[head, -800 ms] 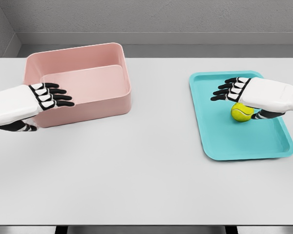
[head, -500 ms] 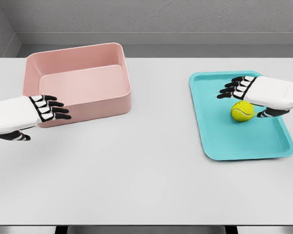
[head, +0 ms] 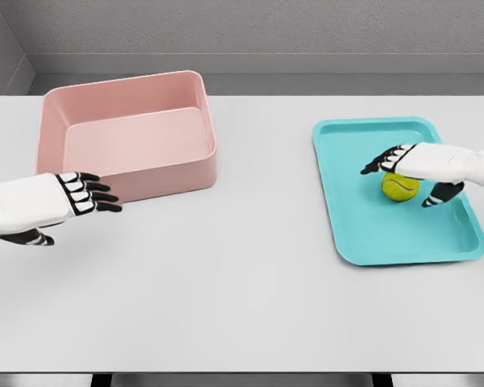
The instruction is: Put the tennis from the blue tray into the pink basket with both arms
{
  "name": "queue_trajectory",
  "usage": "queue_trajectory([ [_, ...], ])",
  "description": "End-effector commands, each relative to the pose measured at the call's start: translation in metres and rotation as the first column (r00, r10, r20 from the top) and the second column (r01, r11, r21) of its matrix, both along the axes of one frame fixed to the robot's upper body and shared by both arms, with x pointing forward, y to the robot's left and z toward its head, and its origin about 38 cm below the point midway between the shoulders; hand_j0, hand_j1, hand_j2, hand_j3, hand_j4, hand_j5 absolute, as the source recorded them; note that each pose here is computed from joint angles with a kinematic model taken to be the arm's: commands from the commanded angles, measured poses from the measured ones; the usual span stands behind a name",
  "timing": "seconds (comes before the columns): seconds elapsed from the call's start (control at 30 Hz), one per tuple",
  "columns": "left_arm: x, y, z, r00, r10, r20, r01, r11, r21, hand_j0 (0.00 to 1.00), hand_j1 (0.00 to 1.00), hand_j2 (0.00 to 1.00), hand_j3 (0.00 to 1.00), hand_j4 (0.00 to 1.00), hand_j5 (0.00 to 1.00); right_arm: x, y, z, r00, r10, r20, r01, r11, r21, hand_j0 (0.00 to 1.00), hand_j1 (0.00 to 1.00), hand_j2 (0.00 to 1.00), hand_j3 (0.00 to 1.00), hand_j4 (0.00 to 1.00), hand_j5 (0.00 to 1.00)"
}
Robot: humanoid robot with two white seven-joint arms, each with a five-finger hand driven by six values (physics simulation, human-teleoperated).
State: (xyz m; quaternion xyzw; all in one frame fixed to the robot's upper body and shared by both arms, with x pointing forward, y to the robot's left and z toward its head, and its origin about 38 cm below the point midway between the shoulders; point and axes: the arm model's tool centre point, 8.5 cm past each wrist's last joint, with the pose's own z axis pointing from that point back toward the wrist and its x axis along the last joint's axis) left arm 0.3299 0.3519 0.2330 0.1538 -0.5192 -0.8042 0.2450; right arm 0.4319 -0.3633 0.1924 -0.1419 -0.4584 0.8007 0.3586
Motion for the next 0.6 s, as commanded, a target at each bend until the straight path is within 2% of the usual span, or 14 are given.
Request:
queue_trajectory([
  [0.0, -0.001, 0.000, -0.002, 1.000, 0.001, -0.009, -0.001, 1.000, -0.003, 1.00, 1.00, 1.00, 1.00, 1.00, 1.00, 0.005, 0.001, -0.014, 0.999, -0.022, -0.032, 0.022, 1.000, 0.001, 1.00, 1.00, 1.00, 1.00, 1.00, 1.00],
  [0.23, -0.003, -0.002, -0.008, 1.000, -0.002, -0.025, 0.002, 1.000, -0.006, 1.00, 1.00, 1.00, 1.00, 1.00, 1.00, 0.010, -0.007, -0.023, 0.997, -0.057, -0.048, 0.057, 0.998, -0.007, 1.00, 1.00, 1.00, 1.00, 1.00, 1.00],
  [0.4, -0.003, -0.001, -0.008, 1.000, -0.001, -0.026, 0.000, 1.000, -0.004, 1.00, 1.00, 1.00, 1.00, 1.00, 1.00, 0.020, -0.003, -0.028, 0.996, -0.074, -0.050, 0.074, 0.997, 0.002, 0.99, 0.99, 0.99, 0.99, 0.99, 0.99],
  [0.57, -0.003, -0.001, -0.008, 1.000, -0.001, -0.026, 0.001, 1.000, -0.006, 1.00, 1.00, 1.00, 1.00, 1.00, 1.00, 0.020, -0.004, -0.028, 0.996, -0.076, -0.051, 0.076, 0.997, -0.003, 0.96, 0.96, 0.96, 0.96, 0.96, 0.96],
])
